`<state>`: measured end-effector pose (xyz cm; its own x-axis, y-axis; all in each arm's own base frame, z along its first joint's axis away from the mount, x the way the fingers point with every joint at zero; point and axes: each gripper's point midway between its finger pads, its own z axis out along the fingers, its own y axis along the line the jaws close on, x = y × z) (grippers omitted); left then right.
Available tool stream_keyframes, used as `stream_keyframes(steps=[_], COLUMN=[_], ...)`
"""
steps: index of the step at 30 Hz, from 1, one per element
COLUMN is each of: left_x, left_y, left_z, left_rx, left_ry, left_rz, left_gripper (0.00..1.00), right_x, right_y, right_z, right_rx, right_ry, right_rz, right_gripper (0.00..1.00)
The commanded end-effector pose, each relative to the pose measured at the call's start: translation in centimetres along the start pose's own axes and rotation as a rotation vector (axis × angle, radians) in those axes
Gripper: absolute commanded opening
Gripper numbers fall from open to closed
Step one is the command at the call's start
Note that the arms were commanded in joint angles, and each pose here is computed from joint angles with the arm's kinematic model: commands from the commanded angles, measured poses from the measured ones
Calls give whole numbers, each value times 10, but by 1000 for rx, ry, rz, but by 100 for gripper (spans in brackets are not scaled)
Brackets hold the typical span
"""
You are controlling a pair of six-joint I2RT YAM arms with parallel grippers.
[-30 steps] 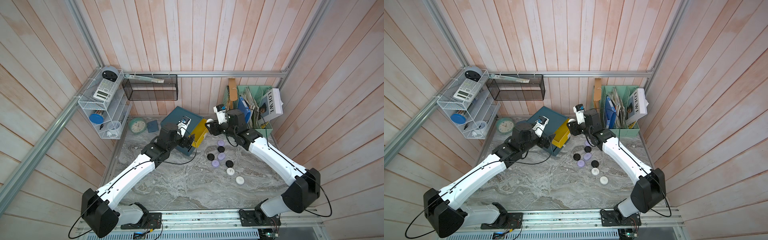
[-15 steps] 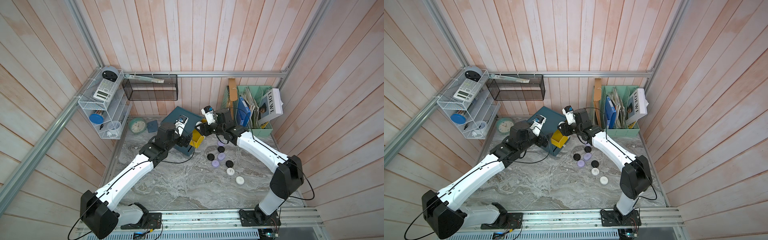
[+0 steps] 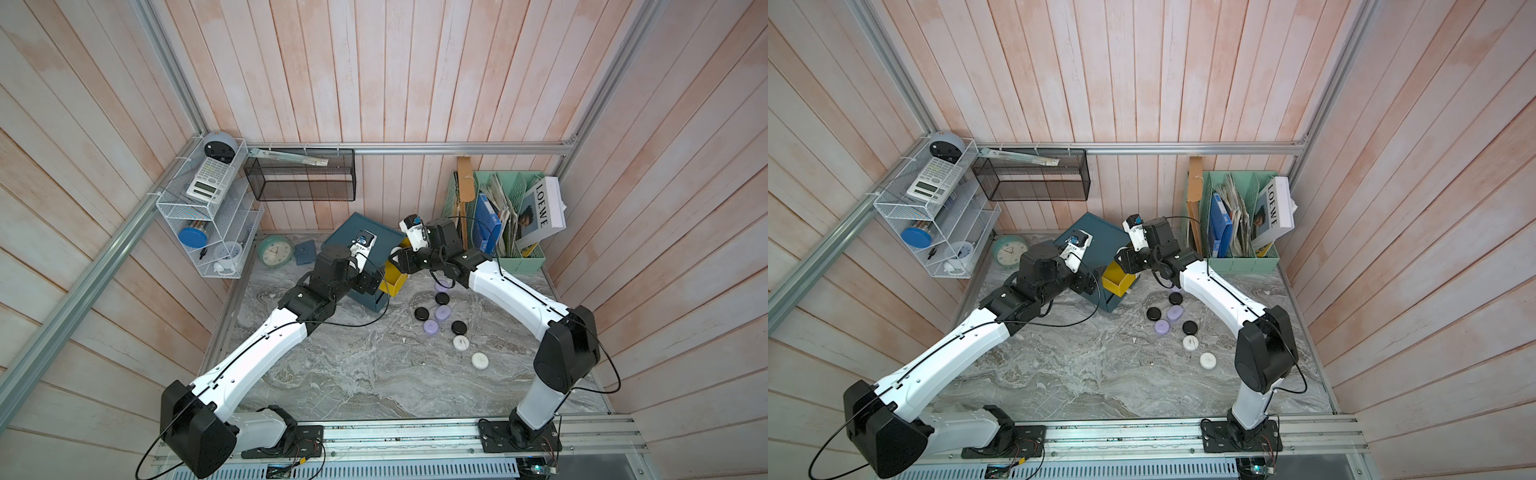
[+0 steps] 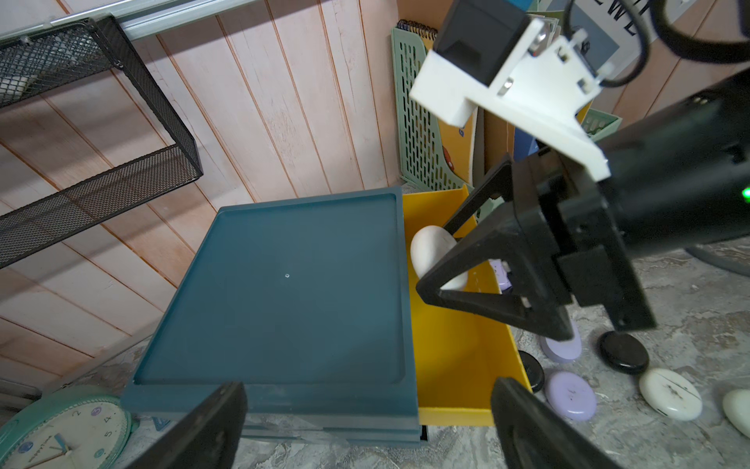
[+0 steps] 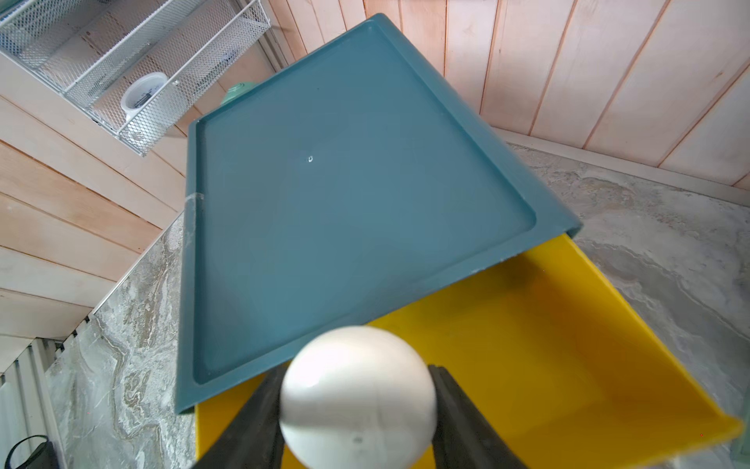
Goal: Put the bluetooth earphones in the drawer according to color
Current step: Place the bluetooth earphone in the drawer.
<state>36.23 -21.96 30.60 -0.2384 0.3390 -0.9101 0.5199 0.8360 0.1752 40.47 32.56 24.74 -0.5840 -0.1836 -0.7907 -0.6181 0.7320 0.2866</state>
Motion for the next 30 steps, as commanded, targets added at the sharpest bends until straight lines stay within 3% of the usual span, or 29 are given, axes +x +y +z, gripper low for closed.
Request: stream_keyframes(steps=[1, 8, 10, 13, 18, 30], left_x=[1, 3, 4, 3, 5, 2], left_y=[2, 1, 1, 0, 0, -7], left_z=[-3, -2, -1, -1, 0, -1], left_rx=[-4, -2, 0, 2, 3, 26], left_ry=[-2, 5, 8, 7, 12, 3], left_rz=[5, 4, 4, 4, 4, 0], left_gripper=[100, 100, 100, 100, 100, 100], right_x=[18, 22, 24, 24, 21, 7], right_y=[-9, -14, -14, -14, -13, -21], right_z=[-5, -10, -8, -6, -7, -23], right_rx=[63, 94, 90, 85, 80, 127], right_ry=[79, 83, 91, 97, 80, 46], right_rz=[-2, -3, -2, 2, -5, -14], right_gripper=[16, 19, 28, 51, 73, 78])
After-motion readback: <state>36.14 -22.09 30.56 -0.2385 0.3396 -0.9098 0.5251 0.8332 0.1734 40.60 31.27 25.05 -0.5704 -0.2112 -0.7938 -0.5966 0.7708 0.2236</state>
